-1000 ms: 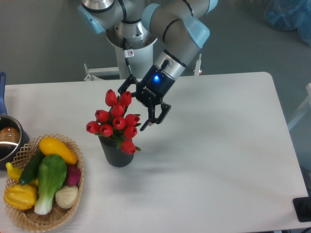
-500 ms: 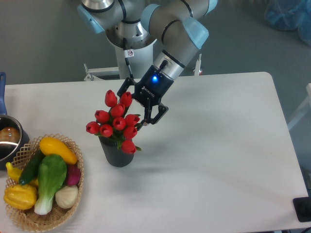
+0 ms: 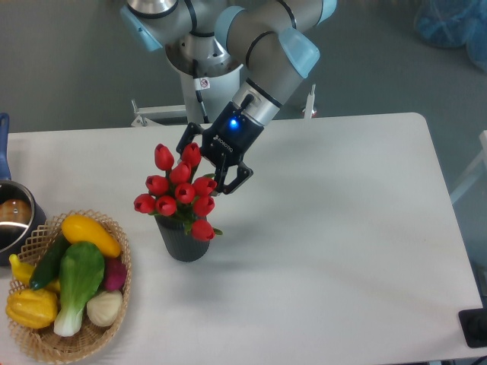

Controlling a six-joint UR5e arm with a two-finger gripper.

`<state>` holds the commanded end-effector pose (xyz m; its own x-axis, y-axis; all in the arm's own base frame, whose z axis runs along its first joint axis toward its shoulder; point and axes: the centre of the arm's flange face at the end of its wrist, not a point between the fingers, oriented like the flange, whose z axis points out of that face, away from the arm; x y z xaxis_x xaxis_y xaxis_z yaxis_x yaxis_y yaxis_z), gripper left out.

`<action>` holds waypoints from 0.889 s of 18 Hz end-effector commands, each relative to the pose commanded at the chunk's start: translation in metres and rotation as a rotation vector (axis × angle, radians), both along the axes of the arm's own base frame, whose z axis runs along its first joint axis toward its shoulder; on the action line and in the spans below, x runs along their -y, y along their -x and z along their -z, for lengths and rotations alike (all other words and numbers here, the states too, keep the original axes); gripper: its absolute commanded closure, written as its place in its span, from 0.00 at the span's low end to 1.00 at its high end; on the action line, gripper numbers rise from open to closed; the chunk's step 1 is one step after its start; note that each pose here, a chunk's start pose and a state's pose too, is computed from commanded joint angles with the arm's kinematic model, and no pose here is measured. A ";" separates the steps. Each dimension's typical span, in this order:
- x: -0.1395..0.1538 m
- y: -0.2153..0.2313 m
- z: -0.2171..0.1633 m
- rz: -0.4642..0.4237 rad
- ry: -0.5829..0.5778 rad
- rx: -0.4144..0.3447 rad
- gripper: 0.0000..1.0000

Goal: Pick up the flowers from the vase
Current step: 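Lower the gripper around the tulip stems and close it, then lift the gripped tulips straight up out of the black vase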

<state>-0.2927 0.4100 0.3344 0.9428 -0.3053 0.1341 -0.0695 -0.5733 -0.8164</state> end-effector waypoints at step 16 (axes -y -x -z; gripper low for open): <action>-0.001 0.013 -0.053 -0.093 -0.030 0.041 1.00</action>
<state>-0.3060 0.4111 0.3878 0.9611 -0.2214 0.1653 0.0165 -0.5512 -0.8342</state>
